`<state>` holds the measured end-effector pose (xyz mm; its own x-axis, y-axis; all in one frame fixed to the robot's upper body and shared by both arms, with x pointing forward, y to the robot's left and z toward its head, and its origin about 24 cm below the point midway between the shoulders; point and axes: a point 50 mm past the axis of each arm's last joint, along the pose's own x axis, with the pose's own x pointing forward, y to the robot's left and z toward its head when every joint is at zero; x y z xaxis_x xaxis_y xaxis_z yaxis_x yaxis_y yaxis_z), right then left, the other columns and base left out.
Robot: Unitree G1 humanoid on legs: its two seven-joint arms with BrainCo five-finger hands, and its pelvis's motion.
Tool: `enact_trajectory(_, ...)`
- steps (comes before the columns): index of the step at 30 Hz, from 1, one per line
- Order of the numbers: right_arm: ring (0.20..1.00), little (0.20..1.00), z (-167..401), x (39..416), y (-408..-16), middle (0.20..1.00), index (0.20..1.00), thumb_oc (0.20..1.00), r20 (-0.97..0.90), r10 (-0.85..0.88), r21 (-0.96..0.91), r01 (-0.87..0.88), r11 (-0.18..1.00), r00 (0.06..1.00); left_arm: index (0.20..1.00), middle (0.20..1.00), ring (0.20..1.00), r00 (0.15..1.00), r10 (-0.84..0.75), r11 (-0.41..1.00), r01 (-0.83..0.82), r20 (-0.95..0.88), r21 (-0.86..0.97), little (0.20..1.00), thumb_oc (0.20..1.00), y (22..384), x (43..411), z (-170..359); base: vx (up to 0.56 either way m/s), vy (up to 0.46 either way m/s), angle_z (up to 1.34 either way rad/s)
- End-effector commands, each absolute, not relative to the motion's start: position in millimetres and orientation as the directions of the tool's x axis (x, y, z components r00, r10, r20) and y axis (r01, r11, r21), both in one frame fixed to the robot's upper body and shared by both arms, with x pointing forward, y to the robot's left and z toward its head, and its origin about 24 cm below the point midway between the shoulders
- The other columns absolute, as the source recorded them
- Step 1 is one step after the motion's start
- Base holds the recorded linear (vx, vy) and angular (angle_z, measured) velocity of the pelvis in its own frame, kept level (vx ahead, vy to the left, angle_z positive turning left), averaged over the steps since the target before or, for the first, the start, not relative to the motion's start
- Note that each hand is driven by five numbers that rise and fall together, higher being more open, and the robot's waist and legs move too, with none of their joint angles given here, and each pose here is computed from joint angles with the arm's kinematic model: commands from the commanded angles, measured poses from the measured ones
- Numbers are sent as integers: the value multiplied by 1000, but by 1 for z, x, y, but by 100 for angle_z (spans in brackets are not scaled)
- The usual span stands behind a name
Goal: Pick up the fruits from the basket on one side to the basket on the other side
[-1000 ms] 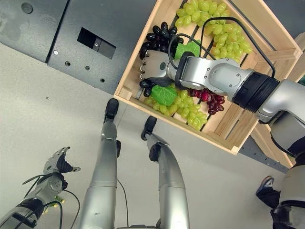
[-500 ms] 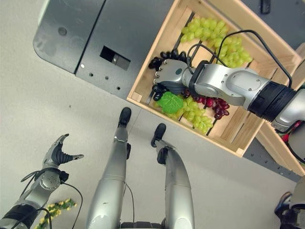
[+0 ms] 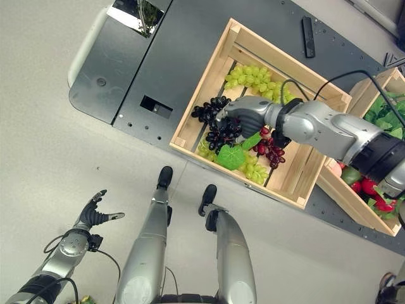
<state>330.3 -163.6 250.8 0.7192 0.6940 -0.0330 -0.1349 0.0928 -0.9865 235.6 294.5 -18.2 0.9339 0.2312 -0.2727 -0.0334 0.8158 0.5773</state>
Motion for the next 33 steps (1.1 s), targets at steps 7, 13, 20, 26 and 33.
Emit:
enact_trajectory(7, 200, 200, 273, 314, -188, 200, 200, 200, 206, 683, -836, -236, 495, 701, 1000, 1000, 1000, 983, 133, 900, -66, -128, 430, 1000, 1000, 289, 237, 12, 24, -2, 2)
enact_trajectory(13, 200, 200, 268, 310, -203, 200, 200, 200, 274, 638, -741, -264, 617, 720, 1000, 1000, 1000, 990, 123, 907, -85, -67, 413, 1000, 1000, 298, 240, 30, 35, 8, 4)
enact_trajectory(20, 382, 382, 274, 306, -207, 382, 382, 382, 233, 641, -827, -198, 526, 731, 1000, 1000, 1000, 989, 143, 886, -110, -39, 451, 1000, 1000, 306, 241, 37, 11, 3, 1)
enact_trajectory(26, 1000, 1000, 279, 301, -208, 1000, 1000, 1000, 253, 642, -863, -130, 488, 724, 1000, 1000, 1000, 991, 125, 891, -94, -41, 445, 1000, 1000, 298, 242, 34, 10, -1, 1)
enact_trajectory(33, 1000, 1000, 246, 305, -215, 1000, 1000, 1000, 281, 580, -771, -180, 610, 764, 1000, 1000, 1000, 993, 110, 917, -82, -50, 391, 1000, 1000, 283, 246, 26, 25, -6, 2)
